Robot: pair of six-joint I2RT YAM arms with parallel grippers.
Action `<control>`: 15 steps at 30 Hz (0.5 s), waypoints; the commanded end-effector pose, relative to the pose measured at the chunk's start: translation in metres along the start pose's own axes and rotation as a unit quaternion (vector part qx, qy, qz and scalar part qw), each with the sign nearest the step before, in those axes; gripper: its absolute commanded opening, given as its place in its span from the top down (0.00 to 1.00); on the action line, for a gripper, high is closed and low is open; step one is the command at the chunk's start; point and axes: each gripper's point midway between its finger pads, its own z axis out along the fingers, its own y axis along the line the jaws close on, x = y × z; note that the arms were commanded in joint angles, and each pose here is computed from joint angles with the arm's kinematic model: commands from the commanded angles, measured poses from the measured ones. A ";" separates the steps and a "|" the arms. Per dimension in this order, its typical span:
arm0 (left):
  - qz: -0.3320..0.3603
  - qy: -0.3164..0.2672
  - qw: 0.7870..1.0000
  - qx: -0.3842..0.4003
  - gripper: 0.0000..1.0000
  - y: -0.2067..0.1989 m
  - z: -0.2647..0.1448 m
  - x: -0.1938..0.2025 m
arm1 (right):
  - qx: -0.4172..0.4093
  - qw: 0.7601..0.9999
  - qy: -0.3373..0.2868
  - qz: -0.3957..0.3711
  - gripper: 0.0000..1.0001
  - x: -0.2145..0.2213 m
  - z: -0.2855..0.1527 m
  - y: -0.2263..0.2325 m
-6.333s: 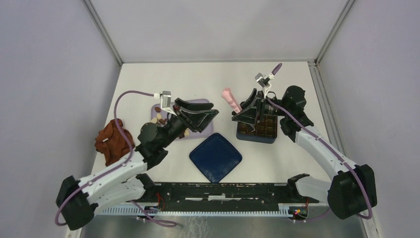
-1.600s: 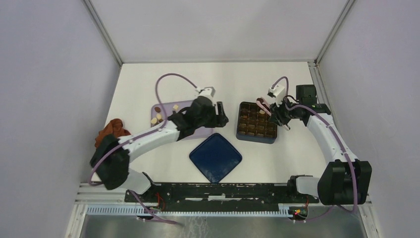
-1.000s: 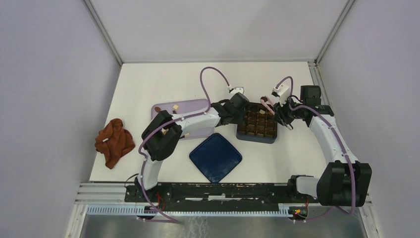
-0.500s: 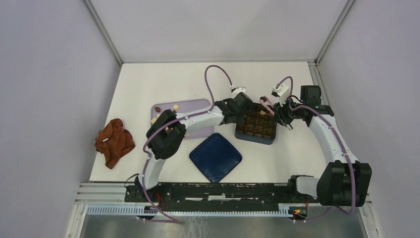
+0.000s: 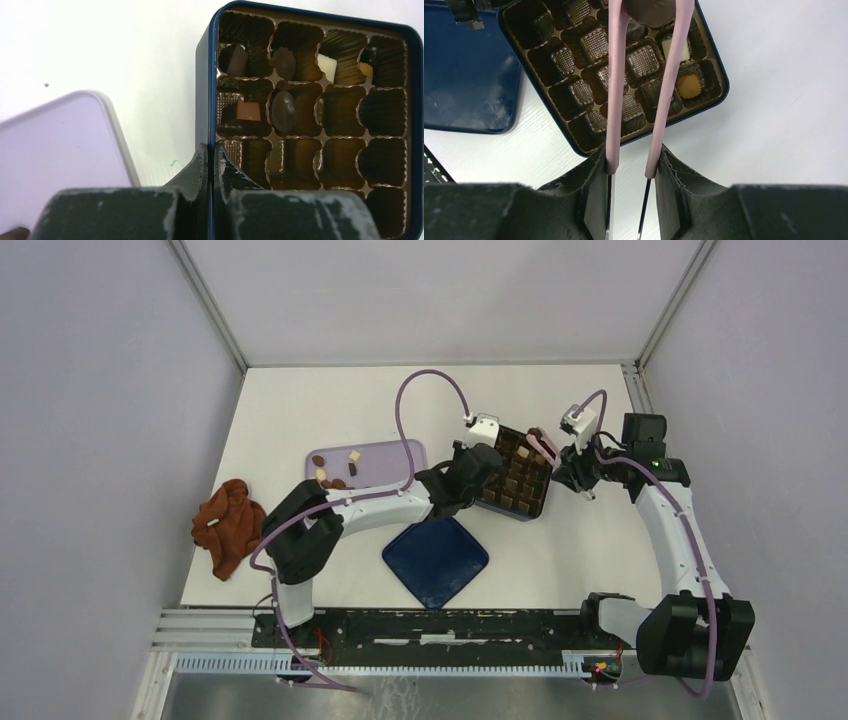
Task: Pack the chocolate
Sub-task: Adjust the packing box at the center of the board.
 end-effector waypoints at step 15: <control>-0.045 -0.256 0.966 0.009 0.98 0.013 -0.062 -0.096 | -0.012 0.998 -0.049 -0.046 0.88 -0.030 -0.030 0.008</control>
